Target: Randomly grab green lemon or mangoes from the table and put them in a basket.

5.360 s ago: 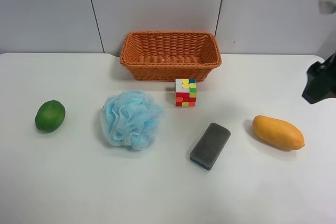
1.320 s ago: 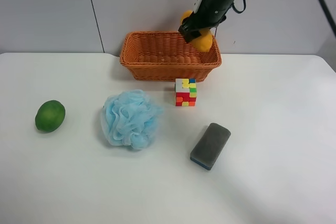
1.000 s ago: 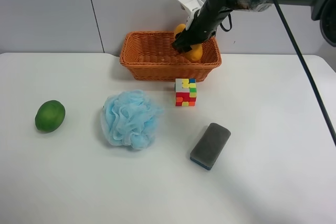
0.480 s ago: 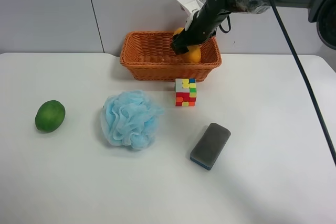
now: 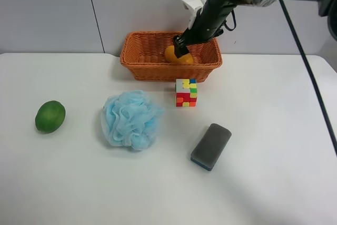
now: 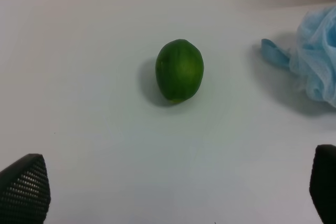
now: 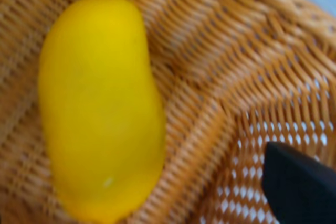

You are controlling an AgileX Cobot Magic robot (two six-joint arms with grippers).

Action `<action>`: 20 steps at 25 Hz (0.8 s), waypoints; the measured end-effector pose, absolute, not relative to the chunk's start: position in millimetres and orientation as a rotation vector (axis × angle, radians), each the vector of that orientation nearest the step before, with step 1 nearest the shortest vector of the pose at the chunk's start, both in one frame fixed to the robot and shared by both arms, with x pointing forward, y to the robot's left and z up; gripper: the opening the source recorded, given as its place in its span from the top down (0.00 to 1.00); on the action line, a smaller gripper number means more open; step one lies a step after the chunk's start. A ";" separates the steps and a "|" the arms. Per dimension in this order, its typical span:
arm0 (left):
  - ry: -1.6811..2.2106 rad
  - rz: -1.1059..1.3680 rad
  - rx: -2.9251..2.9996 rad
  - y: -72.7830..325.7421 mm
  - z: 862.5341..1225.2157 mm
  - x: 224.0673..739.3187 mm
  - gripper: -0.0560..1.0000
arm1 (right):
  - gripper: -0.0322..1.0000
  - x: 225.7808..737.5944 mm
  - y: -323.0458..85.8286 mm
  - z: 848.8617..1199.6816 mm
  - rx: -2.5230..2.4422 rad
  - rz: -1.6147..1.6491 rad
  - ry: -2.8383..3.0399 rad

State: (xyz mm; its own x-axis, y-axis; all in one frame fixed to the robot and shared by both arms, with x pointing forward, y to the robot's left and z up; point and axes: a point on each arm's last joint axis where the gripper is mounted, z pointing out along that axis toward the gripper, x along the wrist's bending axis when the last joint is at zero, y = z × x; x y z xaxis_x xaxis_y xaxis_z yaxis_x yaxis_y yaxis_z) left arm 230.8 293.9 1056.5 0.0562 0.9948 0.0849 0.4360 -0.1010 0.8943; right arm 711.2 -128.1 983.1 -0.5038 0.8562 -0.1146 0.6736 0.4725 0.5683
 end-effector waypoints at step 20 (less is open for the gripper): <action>1.460 1.003 1.629 293.9 1056.5 230.8 0.01 | 0.01 549.1 -189.0 1184.8 1.395 0.628 2.293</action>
State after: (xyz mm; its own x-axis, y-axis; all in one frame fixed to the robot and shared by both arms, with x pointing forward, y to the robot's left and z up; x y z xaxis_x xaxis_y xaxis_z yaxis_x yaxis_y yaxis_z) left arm 230.8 293.9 1056.5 0.0562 0.9948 0.0849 0.4360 -0.1010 0.8943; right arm 549.1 -189.0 1184.8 -0.4334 0.8966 -0.0905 0.7254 0.4067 0.5554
